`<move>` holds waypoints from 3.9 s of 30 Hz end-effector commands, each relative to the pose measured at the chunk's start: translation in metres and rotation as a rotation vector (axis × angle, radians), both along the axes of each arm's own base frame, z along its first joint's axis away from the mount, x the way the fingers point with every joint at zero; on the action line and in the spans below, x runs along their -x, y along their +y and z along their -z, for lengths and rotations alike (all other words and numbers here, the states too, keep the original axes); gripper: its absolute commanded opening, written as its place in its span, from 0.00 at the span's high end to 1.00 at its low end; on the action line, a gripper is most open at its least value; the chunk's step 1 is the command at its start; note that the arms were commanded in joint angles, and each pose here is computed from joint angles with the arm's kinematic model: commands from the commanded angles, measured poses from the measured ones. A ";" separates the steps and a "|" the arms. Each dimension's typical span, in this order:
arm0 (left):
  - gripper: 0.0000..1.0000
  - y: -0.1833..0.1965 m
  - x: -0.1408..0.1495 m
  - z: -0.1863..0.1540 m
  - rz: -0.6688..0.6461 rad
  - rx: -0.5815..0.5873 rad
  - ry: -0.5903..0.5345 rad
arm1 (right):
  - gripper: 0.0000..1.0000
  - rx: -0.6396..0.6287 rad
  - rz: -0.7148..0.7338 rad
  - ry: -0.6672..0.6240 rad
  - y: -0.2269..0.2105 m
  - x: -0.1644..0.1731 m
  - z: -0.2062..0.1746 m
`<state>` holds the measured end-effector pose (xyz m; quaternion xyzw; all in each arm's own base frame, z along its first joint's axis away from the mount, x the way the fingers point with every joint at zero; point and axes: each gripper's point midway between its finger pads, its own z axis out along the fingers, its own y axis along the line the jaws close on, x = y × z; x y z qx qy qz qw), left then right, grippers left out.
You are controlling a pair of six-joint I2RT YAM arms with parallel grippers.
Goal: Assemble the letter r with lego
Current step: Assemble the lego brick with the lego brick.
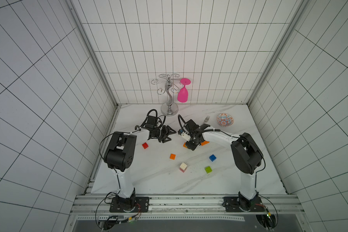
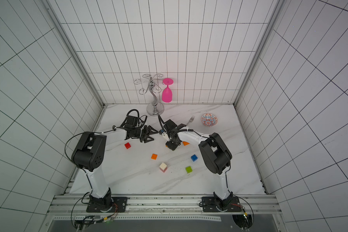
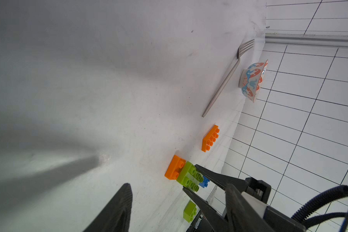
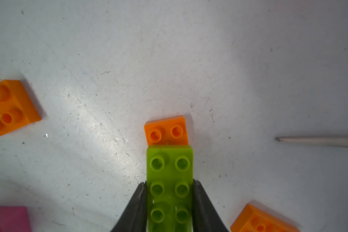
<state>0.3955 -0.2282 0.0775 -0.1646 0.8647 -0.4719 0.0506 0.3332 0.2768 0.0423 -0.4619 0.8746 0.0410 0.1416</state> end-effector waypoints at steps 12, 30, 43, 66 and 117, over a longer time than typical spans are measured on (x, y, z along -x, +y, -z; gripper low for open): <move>0.35 -0.001 -0.004 0.001 0.001 0.017 -0.003 | 1.00 0.078 -0.034 0.022 -0.009 0.007 0.010; 0.35 -0.002 -0.005 -0.001 0.005 0.021 -0.007 | 1.00 0.177 -0.085 0.063 -0.025 0.019 0.029; 0.35 -0.002 -0.006 -0.003 0.008 0.023 -0.011 | 1.00 0.194 -0.151 0.058 -0.032 0.024 0.038; 0.35 -0.002 -0.008 -0.003 0.004 0.026 -0.010 | 1.00 0.164 -0.175 0.171 -0.040 0.027 0.030; 0.37 0.019 0.202 -0.026 -0.106 -0.033 -0.141 | 1.00 -0.265 0.055 0.041 0.053 0.133 -0.083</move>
